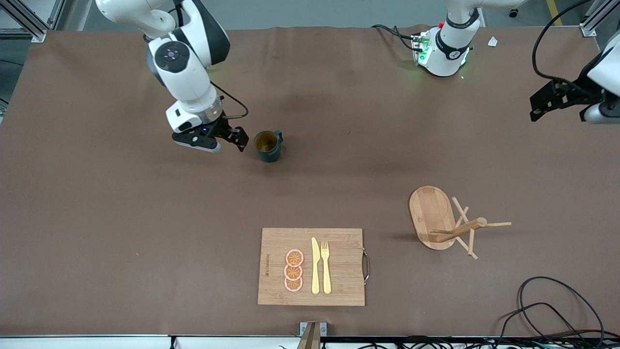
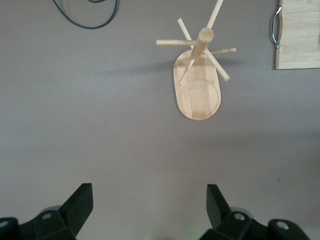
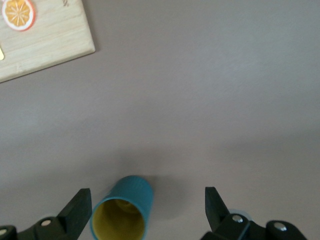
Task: Transfer cup from left to right arm and place
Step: 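Lower the right gripper over the teal mug rim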
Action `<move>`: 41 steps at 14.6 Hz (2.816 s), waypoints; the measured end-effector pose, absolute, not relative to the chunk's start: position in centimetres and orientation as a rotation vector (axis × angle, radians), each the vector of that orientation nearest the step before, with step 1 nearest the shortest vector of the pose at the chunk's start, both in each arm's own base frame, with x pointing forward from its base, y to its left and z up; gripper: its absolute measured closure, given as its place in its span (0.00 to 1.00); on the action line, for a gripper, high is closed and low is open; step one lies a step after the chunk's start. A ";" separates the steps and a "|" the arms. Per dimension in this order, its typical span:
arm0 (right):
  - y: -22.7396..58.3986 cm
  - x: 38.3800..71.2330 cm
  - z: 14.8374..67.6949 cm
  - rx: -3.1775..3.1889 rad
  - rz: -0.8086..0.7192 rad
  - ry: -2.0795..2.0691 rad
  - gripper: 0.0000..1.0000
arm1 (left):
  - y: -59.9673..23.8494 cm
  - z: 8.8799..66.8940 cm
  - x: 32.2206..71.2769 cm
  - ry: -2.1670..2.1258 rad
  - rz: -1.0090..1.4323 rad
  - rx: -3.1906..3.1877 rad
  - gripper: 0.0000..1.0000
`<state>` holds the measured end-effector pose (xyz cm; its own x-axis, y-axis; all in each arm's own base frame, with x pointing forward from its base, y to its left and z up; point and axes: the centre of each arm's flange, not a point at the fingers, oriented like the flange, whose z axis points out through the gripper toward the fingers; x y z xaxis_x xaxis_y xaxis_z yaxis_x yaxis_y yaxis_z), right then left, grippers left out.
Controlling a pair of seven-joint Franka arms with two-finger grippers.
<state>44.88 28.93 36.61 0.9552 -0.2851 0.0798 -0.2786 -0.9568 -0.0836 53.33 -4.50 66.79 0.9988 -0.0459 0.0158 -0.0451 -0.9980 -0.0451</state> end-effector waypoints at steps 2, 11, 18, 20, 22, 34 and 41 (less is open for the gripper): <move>31.5 43.5 34.7 -3.055 -0.154 0.449 0.00 | -3.9 67.4 52.7 0.055 -0.040 -3.114 0.00; 32.6 41.2 31.0 -3.119 -0.273 0.298 0.00 | -3.6 65.5 52.8 0.044 -0.109 -3.137 0.00; 34.4 39.4 28.8 -3.145 -0.247 0.238 0.02 | -1.5 65.6 54.1 -0.018 -0.112 -3.132 0.00; 34.3 39.4 27.5 -3.155 -0.234 0.254 0.02 | -1.4 65.8 54.1 -0.024 -0.116 -3.130 0.00; 34.3 39.4 26.7 -3.162 -0.225 0.259 0.02 | -1.6 66.0 54.1 -0.016 -0.120 -3.130 0.00; 34.3 38.7 23.2 -3.141 -0.245 0.216 0.07 | -1.6 64.2 55.2 -0.019 -0.065 -3.132 0.00; 34.3 38.3 22.8 -3.158 -0.244 0.182 0.07 | -1.8 65.2 55.3 -0.018 -0.098 -3.153 0.00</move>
<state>38.30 34.28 22.79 0.9816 -0.1115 0.1548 -0.1163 -0.9930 0.0223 55.26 -1.84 65.16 0.9980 0.0116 0.0618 0.0108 -0.9998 0.0136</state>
